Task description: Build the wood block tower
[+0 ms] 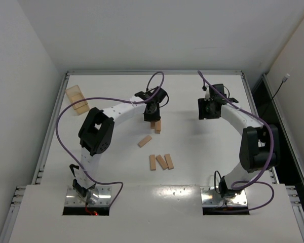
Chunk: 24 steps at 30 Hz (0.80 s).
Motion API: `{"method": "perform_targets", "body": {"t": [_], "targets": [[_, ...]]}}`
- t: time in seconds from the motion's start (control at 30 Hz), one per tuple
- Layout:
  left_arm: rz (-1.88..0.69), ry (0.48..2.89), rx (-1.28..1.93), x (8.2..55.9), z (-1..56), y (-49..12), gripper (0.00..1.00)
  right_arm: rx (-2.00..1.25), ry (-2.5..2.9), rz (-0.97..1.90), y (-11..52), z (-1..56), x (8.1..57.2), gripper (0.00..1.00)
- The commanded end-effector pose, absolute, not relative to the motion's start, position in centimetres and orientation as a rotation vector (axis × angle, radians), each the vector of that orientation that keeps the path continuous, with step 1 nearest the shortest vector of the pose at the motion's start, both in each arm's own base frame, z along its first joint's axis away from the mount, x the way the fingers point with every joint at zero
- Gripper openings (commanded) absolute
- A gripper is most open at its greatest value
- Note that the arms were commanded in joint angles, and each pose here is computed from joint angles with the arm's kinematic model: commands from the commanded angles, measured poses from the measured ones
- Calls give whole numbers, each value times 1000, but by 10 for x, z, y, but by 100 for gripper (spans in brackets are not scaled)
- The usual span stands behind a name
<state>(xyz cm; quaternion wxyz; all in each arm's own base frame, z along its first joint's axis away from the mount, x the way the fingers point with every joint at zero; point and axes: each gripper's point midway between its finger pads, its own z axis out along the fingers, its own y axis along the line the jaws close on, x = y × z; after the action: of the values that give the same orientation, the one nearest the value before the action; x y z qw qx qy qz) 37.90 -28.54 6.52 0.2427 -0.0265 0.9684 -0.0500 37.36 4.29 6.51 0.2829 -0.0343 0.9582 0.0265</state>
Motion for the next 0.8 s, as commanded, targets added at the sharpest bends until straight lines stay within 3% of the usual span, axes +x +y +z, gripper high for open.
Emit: {"method": "perform_targets", "body": {"t": [0.0, 0.33, 0.77], "targets": [[-177, 2600, -77, 388, 80, -302, 0, -77, 2503, 96, 45, 79, 382, 45], [-209, 2603, -36, 387, 77, -318, 0, -77, 2503, 96, 45, 79, 382, 65], [-214, 2622, -14, 389, 63, -323, 0, -73, 2494, 85, 44, 78, 383, 72]]}}
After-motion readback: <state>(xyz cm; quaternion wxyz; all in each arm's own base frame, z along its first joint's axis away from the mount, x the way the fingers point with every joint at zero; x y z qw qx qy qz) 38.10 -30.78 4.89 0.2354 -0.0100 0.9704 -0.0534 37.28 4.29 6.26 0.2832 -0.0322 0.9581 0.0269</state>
